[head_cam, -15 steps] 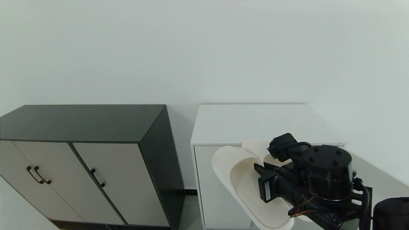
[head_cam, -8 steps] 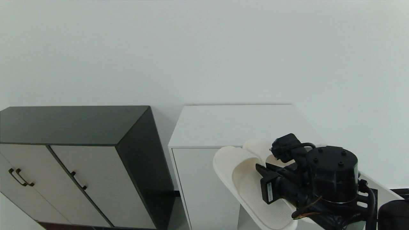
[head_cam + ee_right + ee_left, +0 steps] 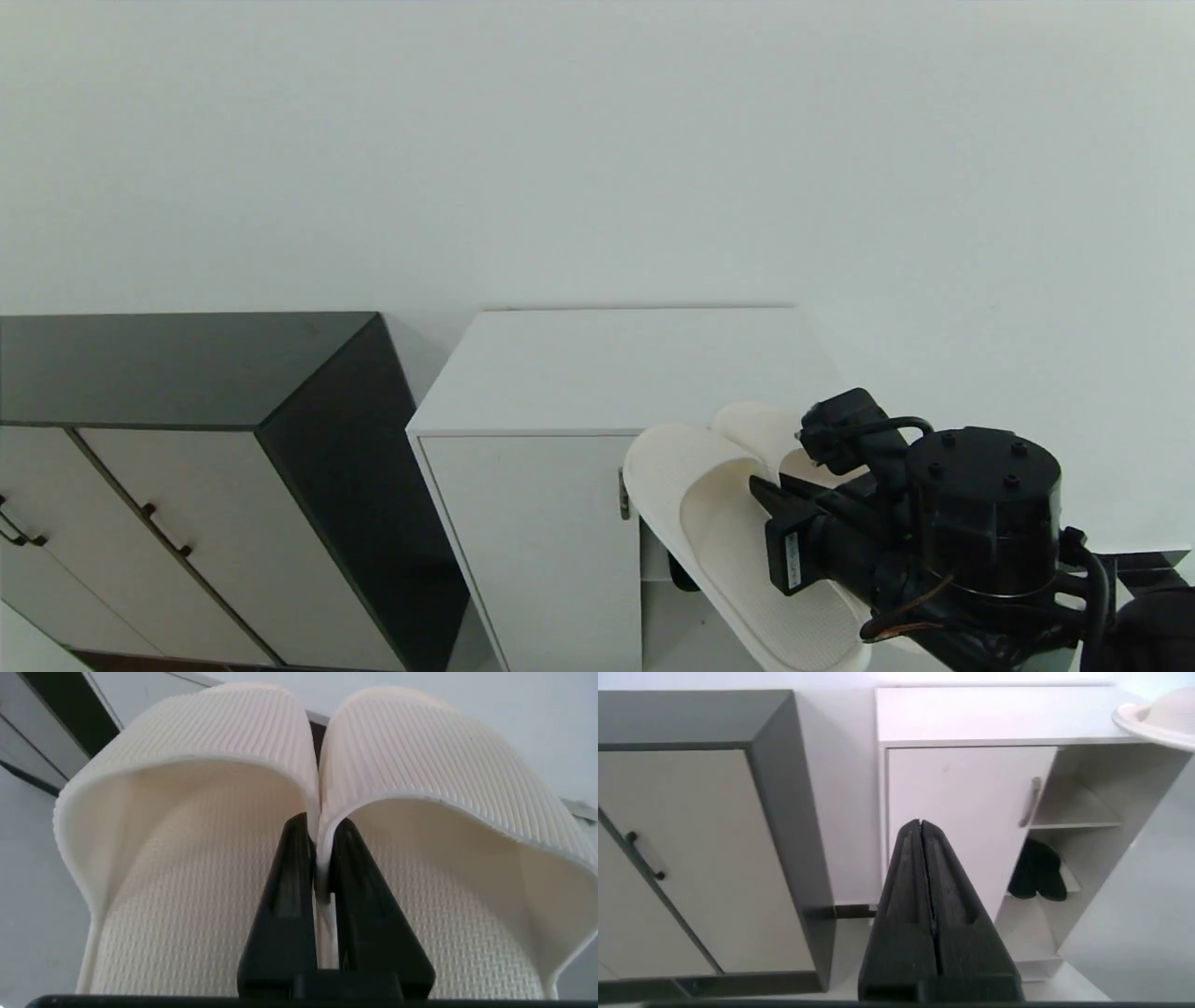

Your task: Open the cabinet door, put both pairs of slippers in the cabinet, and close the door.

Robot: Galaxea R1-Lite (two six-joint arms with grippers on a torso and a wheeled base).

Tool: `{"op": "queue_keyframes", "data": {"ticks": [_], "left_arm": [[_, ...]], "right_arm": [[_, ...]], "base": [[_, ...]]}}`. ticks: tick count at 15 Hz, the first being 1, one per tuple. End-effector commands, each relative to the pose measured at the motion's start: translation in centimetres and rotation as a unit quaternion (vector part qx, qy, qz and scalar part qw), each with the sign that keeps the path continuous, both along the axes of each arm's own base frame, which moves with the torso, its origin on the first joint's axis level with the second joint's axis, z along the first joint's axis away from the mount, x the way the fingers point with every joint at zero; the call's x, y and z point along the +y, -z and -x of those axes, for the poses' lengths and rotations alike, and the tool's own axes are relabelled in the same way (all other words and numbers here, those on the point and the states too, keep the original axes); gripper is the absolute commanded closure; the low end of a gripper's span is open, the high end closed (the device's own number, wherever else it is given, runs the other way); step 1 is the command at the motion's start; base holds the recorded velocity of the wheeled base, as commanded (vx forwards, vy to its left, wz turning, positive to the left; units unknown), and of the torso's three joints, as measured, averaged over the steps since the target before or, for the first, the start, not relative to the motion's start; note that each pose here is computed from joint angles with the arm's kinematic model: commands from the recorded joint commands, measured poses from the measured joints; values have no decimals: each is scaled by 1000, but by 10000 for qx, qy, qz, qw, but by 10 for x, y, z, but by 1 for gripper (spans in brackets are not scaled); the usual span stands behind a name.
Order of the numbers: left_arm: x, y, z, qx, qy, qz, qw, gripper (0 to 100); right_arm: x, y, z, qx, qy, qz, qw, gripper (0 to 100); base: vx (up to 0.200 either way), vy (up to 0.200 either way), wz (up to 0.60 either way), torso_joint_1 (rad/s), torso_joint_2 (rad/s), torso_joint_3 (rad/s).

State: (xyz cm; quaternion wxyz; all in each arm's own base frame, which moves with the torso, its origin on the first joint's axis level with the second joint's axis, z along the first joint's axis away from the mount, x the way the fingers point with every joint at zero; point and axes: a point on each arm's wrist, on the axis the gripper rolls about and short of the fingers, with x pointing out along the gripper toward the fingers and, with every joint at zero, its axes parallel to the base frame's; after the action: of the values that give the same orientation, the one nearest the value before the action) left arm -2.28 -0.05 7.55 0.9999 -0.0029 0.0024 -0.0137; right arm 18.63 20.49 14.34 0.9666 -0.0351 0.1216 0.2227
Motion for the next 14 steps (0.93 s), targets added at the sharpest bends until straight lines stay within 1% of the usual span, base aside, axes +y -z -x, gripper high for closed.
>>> {"op": "queue_keyframes", "data": {"ticks": [1,4,7,10,14], "left_arm": [[0,0,0,7,1,2,10000,100],[0,0,0,15,1,2,10000,100],[0,0,0,15,1,2,10000,100],[0,0,0,7,1,2,10000,100],[0,0,0,7,1,2,10000,100]], "right_arm": [[0,1,0,7,-6,9,10000,100],[0,1,1,-12,-24,80,10000,100],[-1,0,-2,-97,4,-1,10000,100],[-3,4,0,-84,-14,150,9999,100],[-6,5,2,-77,-21,155,9998,100]], "base": [[0,0,0,0,0,0],[0,0,0,0,0,0],[0,0,0,0,0,0],[0,0,0,0,0,0],[0,0,0,0,0,0]]}}
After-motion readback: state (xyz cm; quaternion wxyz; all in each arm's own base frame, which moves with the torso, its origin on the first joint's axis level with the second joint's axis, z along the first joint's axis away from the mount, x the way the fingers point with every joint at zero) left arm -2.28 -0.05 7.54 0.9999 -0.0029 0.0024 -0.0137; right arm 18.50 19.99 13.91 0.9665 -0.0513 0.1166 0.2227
